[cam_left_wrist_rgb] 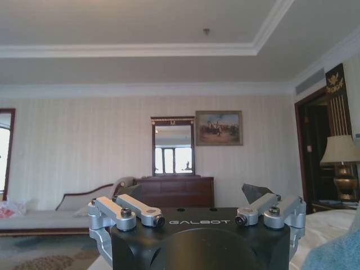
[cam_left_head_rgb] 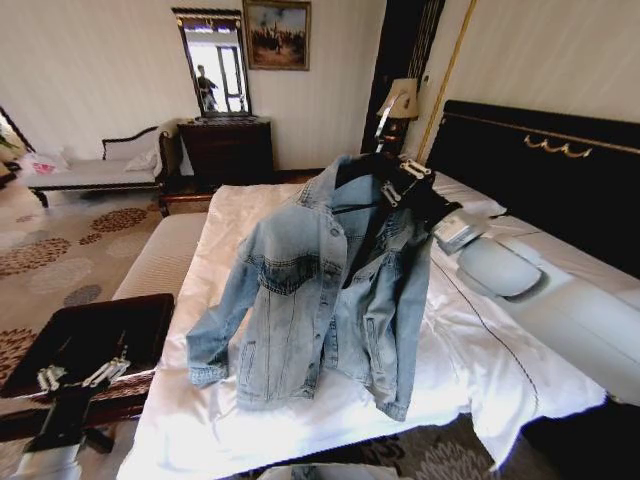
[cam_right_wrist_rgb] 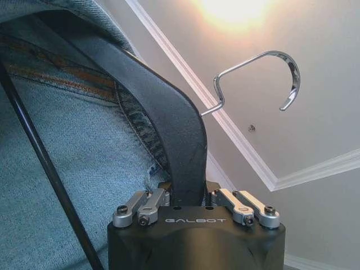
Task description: Pick up the clothes from the bed and hang them on the clothes hanger.
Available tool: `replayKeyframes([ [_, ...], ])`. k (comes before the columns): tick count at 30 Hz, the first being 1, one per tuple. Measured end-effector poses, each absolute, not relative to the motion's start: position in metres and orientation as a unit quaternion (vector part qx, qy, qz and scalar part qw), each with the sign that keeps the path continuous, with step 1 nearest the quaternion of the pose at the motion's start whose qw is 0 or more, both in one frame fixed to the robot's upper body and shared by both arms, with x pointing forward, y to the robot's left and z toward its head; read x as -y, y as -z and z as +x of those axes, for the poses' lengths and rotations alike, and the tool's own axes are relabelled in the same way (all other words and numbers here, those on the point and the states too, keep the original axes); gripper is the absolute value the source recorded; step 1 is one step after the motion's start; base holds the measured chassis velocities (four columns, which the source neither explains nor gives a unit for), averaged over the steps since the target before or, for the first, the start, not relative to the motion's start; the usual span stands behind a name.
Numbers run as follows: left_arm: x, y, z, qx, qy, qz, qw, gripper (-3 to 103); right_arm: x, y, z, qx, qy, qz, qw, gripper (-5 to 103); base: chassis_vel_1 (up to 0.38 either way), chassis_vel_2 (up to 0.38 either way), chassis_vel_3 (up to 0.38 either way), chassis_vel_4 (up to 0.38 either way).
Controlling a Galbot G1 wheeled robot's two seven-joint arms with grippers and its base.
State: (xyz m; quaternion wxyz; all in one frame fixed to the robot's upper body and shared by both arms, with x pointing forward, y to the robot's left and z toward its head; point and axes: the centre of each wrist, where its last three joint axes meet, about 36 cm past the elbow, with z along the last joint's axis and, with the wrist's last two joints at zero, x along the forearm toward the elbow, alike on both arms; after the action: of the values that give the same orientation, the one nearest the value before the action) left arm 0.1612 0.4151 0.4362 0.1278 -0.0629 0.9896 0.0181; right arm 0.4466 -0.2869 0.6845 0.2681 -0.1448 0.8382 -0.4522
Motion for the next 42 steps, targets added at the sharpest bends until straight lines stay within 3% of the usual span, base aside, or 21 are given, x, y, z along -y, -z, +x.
replayKeyframes([
  [6, -0.420, -0.432, 0.161, -0.986, -0.019, -0.100, 0.129, 100, 0.288, -0.692, 0.441, -0.839, 0.450, -0.144, 0.269, 26, 0.000, 0.000, 0.000, 0.000],
  [12, -0.424, -0.429, 0.166, -0.988, -0.001, -0.124, 0.090, 100, 0.287, -0.704, 0.435, -0.850, 0.432, -0.153, 0.259, 26, 0.000, 0.000, 0.000, 0.000],
  [32, -0.427, -0.439, 0.183, -0.991, -0.020, -0.107, 0.074, 100, 0.288, -0.704, 0.429, -0.845, 0.441, -0.152, 0.261, 26, 0.000, 0.000, 0.000, 0.000],
  [42, -0.427, -0.439, 0.183, -0.991, -0.020, -0.107, 0.074, 100, 0.284, -0.694, 0.420, -0.866, 0.405, -0.157, 0.246, 26, 0.000, 0.000, 0.000, 0.000],
])
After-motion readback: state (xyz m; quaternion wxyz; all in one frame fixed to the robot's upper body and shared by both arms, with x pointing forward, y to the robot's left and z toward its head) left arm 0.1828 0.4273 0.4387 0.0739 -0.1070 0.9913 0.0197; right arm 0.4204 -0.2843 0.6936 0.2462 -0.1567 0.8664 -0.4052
